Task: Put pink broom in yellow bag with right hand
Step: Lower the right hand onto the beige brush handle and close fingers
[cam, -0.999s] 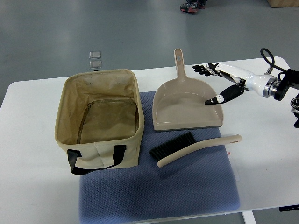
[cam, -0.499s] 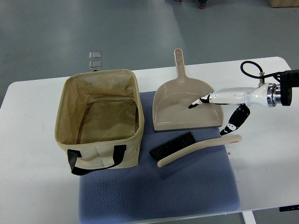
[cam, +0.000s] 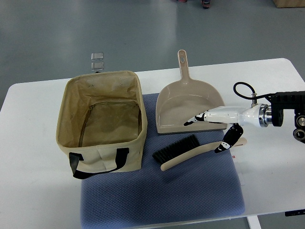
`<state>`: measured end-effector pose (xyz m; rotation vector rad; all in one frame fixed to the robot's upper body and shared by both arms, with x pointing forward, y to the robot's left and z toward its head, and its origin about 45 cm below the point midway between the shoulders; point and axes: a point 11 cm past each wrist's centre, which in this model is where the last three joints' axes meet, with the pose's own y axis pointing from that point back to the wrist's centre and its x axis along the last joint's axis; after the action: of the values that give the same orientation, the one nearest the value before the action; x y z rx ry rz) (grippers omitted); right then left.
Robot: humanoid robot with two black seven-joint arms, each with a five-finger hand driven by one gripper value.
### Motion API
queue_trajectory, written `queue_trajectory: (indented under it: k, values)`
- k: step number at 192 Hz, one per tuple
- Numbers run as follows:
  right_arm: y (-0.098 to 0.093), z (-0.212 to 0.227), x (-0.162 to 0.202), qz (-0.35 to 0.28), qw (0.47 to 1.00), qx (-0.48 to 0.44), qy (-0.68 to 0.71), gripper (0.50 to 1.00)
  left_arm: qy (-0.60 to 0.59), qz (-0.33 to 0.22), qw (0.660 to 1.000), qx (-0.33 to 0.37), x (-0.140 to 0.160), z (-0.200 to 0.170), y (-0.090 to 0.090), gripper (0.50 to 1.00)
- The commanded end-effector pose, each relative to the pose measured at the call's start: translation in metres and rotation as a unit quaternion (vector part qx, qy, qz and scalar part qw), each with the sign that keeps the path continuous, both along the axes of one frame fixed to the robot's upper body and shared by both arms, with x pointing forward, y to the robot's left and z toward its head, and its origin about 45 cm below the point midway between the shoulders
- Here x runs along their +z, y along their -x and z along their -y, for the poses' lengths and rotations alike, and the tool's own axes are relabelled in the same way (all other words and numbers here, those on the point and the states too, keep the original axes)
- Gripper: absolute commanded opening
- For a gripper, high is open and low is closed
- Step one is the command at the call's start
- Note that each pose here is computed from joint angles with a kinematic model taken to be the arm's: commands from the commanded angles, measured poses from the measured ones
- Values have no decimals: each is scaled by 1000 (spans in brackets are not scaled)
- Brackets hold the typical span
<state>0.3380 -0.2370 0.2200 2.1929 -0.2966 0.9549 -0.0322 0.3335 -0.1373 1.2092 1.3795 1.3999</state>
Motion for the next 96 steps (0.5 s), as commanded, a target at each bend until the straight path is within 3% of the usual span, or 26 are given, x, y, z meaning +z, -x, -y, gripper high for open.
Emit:
queue_trajectory:
  k: [1, 34, 96]
  values:
    - [3, -2, -6, 3, 1000, -10, -16, 930, 0, 0, 1000, 0, 0, 0, 0, 1000]
    - [16, 4, -25, -16, 1000, -20, -15, 928, 0, 0, 1000, 0, 0, 0, 0, 1000]
    - [17, 7, -31, 7, 999, -36, -24, 909, 0, 0, 1000, 0, 0, 0, 0, 1000]
